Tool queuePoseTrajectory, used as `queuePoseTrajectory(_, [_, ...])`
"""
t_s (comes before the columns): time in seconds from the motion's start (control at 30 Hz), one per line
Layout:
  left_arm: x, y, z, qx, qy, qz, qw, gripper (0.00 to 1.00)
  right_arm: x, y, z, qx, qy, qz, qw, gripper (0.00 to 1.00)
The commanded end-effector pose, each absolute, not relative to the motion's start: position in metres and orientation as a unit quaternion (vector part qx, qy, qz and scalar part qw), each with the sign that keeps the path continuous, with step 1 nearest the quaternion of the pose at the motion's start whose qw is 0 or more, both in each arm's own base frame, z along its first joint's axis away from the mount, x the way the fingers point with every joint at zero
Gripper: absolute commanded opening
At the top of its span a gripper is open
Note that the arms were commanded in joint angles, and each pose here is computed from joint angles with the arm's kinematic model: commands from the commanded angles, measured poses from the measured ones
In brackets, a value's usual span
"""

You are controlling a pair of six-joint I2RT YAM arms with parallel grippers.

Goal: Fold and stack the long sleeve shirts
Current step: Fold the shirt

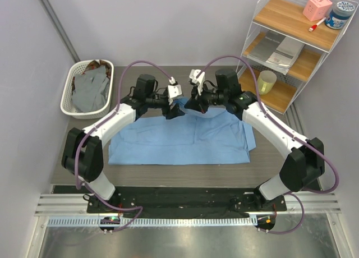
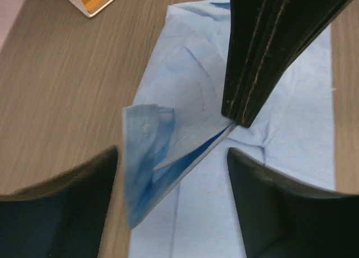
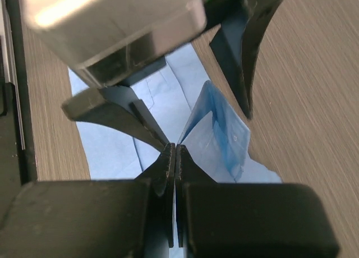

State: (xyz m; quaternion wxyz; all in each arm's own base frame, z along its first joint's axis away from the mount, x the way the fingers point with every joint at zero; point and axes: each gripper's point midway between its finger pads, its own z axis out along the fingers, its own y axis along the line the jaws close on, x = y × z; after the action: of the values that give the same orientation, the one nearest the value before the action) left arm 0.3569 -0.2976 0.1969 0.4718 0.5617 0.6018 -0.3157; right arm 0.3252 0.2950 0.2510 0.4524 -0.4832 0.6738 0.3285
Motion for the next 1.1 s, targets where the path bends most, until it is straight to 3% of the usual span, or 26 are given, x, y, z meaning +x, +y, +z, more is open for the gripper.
queuePoseTrajectory(0.0, [0.342,-0.309,0.238,0.600,0.530,-0.317,0.509,0.46,0.329,0.307,0.292,-0.479,0.643,0.334,0.496,0.01])
queuePoseTrajectory(0.03, [0.336,-0.308,0.238,0.606,0.525,-0.320,0.505,0.23,0.329,0.309,0.297,-0.477,0.640,0.337,0.500,0.01])
queuePoseTrajectory(0.1, [0.325,-0.303,0.237,0.619,0.524,-0.319,0.490,0.00,0.328,0.311,0.304,-0.474,0.635,0.338,0.508,0.01])
queuePoseTrajectory(0.2, [0.302,-0.285,0.233,0.651,0.520,-0.310,0.458,0.00,0.326,0.305,0.312,-0.468,0.642,0.331,0.509,0.03])
queuePoseTrajectory(0.23, [0.292,-0.279,0.233,0.658,0.516,-0.314,0.449,0.00,0.328,0.301,0.313,-0.463,0.650,0.319,0.512,0.12])
queuePoseTrajectory(0.27, [0.288,-0.269,0.230,0.661,0.517,-0.312,0.445,0.00,0.327,0.291,0.319,-0.457,0.653,0.308,0.520,0.31])
queuePoseTrajectory(0.33, [0.271,-0.251,0.232,0.680,0.501,-0.301,0.443,0.00,0.326,0.273,0.306,-0.441,0.681,0.284,0.511,0.49])
queuePoseTrajectory(0.37, [0.267,-0.240,0.230,0.682,0.500,-0.300,0.442,0.00,0.323,0.262,0.310,-0.439,0.682,0.270,0.519,0.64])
queuePoseTrajectory(0.43, [0.244,-0.222,0.221,0.716,0.475,-0.293,0.419,0.00,0.322,0.239,0.287,-0.428,0.714,0.241,0.498,0.72])
queuePoseTrajectory(0.5, [0.235,-0.207,0.214,0.753,0.440,-0.276,0.405,0.00,0.325,0.211,0.268,-0.414,0.748,0.203,0.477,0.75])
queuePoseTrajectory(0.57, [0.213,-0.190,0.198,0.763,0.452,-0.294,0.357,0.00,0.329,0.194,0.254,-0.394,0.774,0.190,0.457,0.76])
queuePoseTrajectory(0.7, [0.208,-0.172,0.181,0.778,0.448,-0.288,0.333,0.00,0.335,0.161,0.211,-0.360,0.829,0.190,0.383,0.76])
queuePoseTrajectory(1.07, [0.232,-0.151,0.158,0.790,0.452,-0.237,0.340,0.00,0.288,0.137,0.128,-0.396,0.864,0.213,0.229,0.61])
